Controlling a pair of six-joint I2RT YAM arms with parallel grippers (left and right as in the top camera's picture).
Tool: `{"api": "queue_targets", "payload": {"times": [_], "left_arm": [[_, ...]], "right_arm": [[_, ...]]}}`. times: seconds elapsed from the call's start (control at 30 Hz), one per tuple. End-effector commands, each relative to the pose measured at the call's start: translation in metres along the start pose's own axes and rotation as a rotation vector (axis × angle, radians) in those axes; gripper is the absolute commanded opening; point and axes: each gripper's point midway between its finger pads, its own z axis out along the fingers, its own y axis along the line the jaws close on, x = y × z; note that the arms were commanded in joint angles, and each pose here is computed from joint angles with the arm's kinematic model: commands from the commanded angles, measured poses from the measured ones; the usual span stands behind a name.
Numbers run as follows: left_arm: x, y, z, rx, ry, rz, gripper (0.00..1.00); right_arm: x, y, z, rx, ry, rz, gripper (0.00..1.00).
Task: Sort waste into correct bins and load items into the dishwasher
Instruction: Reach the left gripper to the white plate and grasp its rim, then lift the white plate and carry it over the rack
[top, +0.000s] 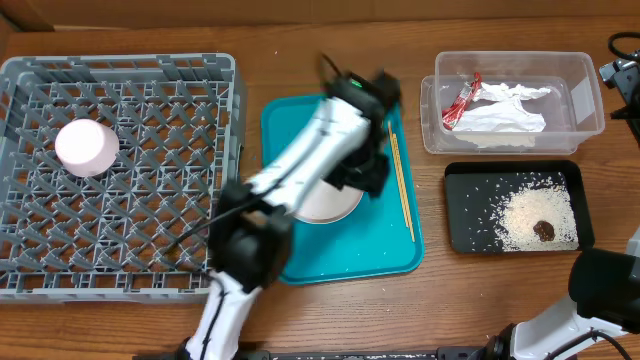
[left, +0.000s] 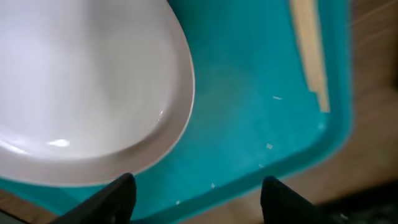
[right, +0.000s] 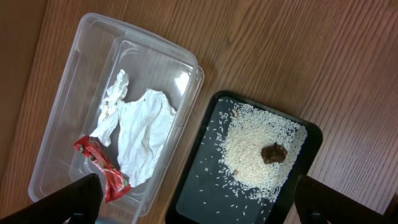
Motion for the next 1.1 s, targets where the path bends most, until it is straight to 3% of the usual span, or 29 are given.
{"api": "queue_targets", "payload": {"times": [0.0, 0.1, 0.33, 0.43, 0.53, 0.6, 0.8, 0.87, 0.9, 0.93, 1.07], "left_arm": [[-0.004, 0.015, 0.025, -0.161, 0.017, -0.107, 0.65], [-0.002, 0.004, 0.038, -0.151, 0.041, -0.092, 0.56], [-0.018, -0.009, 0.041, -0.216, -0.073, -0.099, 0.33], [-0.020, -0.010, 0.045, -0.210, -0.079, -0.105, 0.17], [-0.019, -0.009, 0.051, -0.210, -0.072, -0.117, 0.18], [-0.015, -0.006, 0.063, -0.215, -0.053, -0.119, 0.28], [-0.009, 0.000, 0.079, -0.226, -0.033, -0.134, 0.31], [-0.008, 0.000, 0.079, -0.224, -0.030, -0.134, 0.20], [-0.007, -0.002, 0.080, -0.215, -0.022, -0.135, 0.08], [-0.005, -0.004, 0.080, -0.202, -0.013, -0.136, 0.04], [0.000, -0.010, 0.079, -0.178, 0.010, -0.133, 0.04]], "right_arm": [[-0.004, 0.002, -0.008, -0.018, -0.025, 0.003, 1.00], [-0.004, 0.002, -0.008, -0.018, -0.025, 0.003, 1.00], [-0.004, 0.002, -0.008, -0.018, -0.025, 0.003, 1.00], [-0.004, 0.002, -0.008, -0.018, -0.025, 0.003, 1.00], [-0.004, 0.002, -0.008, -0.018, -0.025, 0.003, 1.00], [-0.004, 0.002, -0.008, -0.019, -0.025, 0.003, 1.00], [-0.004, 0.002, -0.008, -0.018, -0.025, 0.003, 1.00], [-0.004, 0.002, -0.008, -0.018, -0.025, 0.003, 1.00], [-0.004, 0.002, -0.008, -0.018, -0.025, 0.003, 1.00], [-0.004, 0.002, -0.008, -0.018, -0.025, 0.003, 1.00], [-0.004, 0.002, -0.008, -0.019, -0.025, 0.004, 1.00]]}}
